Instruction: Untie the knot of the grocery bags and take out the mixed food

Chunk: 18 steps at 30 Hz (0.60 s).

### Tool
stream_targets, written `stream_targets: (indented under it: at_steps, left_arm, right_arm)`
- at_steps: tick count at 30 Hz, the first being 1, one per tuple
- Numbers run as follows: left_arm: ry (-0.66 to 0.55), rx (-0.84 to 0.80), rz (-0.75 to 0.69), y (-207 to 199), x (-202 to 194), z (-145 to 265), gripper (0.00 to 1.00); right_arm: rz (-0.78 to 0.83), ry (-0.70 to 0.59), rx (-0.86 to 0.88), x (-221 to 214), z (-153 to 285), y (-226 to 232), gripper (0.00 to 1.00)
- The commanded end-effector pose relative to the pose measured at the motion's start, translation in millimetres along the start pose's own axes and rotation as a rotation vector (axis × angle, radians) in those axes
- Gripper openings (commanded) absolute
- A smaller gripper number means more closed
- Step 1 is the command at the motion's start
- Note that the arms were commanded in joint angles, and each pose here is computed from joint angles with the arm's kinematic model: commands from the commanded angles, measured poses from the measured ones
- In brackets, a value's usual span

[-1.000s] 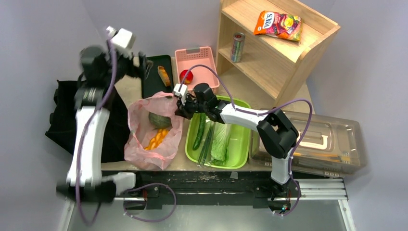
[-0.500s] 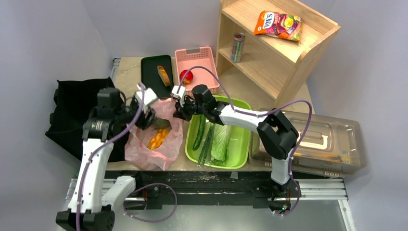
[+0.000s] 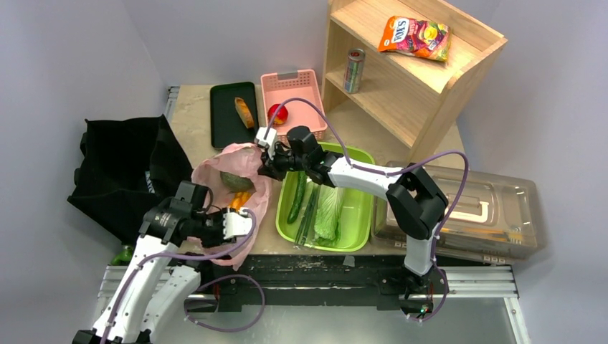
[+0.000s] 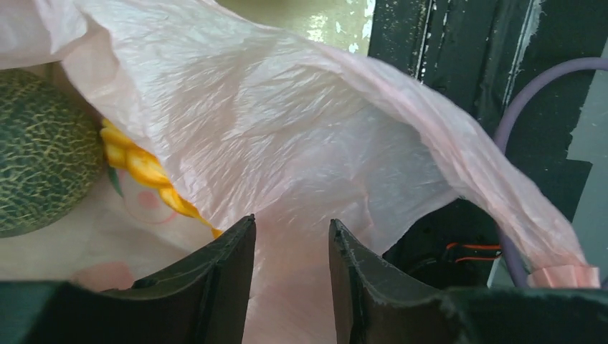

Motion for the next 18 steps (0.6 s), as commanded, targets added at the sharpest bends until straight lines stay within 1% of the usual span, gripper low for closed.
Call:
stream_targets:
  at_steps: [1, 2, 4, 5, 7, 9, 14, 16, 18]
  left_arm:
    - [-0.112, 0.097, 0.035, 19, 35, 19, 0.40]
    - [-0.150, 0.151, 0.106, 34, 48, 25, 0.40]
    - [-0.178, 0.282, 0.250, 71, 63, 31, 0.36]
    - [-0.181, 0.350, 0.302, 90, 66, 33, 0.34]
    - [-0.133, 0.442, 0.361, 114, 56, 27, 0.28]
    - [-0.084, 0.461, 0.347, 122, 40, 10, 0.26]
    - [0.044, 0.420, 0.285, 121, -2, -34, 0.25]
    - [0.037, 0.389, 0.233, 115, -7, -46, 0.27]
    - [0.023, 0.347, 0.193, 107, -11, -57, 0.33]
  right_arm:
    - [0.035, -0.070, 0.010, 30, 12, 6, 0.00]
    - [0.035, -0.070, 0.013, 30, 13, 7, 0.00]
    - [0.033, -0.070, 0.021, 30, 12, 9, 0.00]
    - [0.032, -0.070, 0.024, 30, 12, 9, 0.00]
    - [0.029, -0.069, 0.027, 30, 11, 10, 0.00]
    - [0.022, -0.068, 0.025, 30, 10, 9, 0.00]
    - [-0.016, -0.080, 0.034, 34, 5, 8, 0.00]
    - [-0.025, -0.074, 0.026, 31, 4, 6, 0.00]
    - [-0.034, -0.068, 0.025, 29, 2, 6, 0.00]
Point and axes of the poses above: each gripper's point midway between its finger pads, its own z axis back along the fingers, its own y axis along the line the jaws close on, x = y × z, the point moved 1 cm from there along z, back along the fingers, and after that the axes turned 10 degrees about z, right-handed, at the moved point
